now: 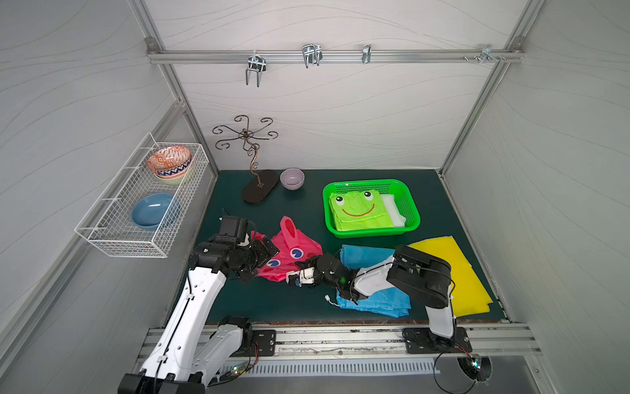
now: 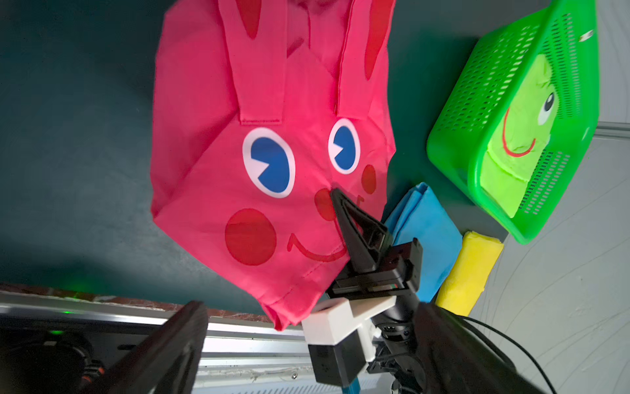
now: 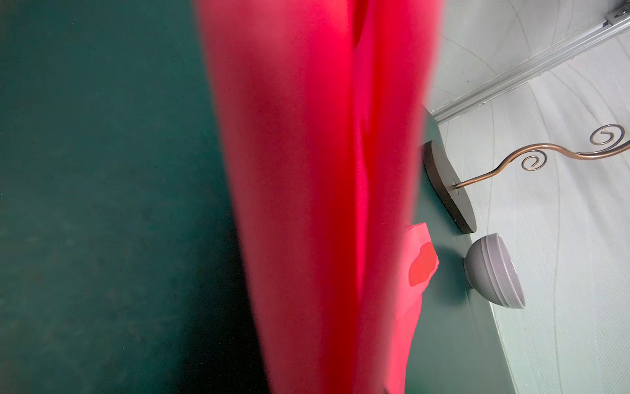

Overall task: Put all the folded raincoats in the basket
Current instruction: Pick up the raincoat from the center of the board.

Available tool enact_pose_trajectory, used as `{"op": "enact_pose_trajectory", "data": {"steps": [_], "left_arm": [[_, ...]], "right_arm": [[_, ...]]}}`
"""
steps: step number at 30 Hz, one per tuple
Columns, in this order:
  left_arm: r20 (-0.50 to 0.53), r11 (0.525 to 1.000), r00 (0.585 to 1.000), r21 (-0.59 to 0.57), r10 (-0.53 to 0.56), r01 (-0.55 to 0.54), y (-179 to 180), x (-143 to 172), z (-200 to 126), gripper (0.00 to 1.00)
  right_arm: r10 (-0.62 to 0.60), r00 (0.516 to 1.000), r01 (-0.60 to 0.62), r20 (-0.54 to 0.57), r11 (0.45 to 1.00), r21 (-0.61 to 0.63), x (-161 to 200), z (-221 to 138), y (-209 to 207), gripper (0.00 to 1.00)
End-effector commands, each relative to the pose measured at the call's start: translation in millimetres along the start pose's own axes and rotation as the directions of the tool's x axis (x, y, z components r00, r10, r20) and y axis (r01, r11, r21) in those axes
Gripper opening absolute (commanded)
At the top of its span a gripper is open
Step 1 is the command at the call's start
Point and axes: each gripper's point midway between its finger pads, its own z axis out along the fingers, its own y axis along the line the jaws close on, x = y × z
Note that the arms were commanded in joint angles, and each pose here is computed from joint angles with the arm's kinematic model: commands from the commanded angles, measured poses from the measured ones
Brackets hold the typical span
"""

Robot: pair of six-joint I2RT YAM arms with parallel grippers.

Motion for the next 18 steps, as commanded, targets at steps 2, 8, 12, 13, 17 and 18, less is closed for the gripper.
{"op": "enact_pose_trajectory", "data": {"steps": [2, 8, 12, 13, 17, 18], "left_arm": [[0.082, 0.995, 0.996, -0.092, 0.036, -0.029, 7, -25, -20, 1.00], [0.240, 0.977, 0.970, -0.211, 0.023, 0.029, 29, -60, -37, 1.00], [0.268, 0.975, 0.963, -0.207, -0.020, 0.078, 36, -67, -28, 1.00], [0.261, 0.975, 0.965, -0.205, -0.025, 0.081, 36, -67, -25, 1.00], [0.234, 0.975, 0.971, -0.204, -0.043, 0.092, 39, -66, -12, 1.00], [0.229, 0.977, 0.972, -0.194, -0.045, 0.091, 38, -66, -9, 1.00]], "right_arm": [[0.034, 0.998, -0.035, 0.048, 0.999, 0.029, -19, -12, -22, 0.01], [-0.009, 0.996, 0.005, 0.094, 0.999, 0.046, -40, -31, -41, 0.00], [-0.056, 0.989, 0.055, 0.136, 0.998, 0.009, -56, -46, -46, 0.00], [-0.062, 0.989, 0.064, 0.137, 0.998, -0.011, -59, -49, -46, 0.00], [-0.097, 0.985, 0.098, 0.145, 0.995, -0.003, -67, -63, -61, 0.00], [-0.104, 0.984, 0.105, 0.142, 0.994, 0.000, -66, -65, -64, 0.00]]}}
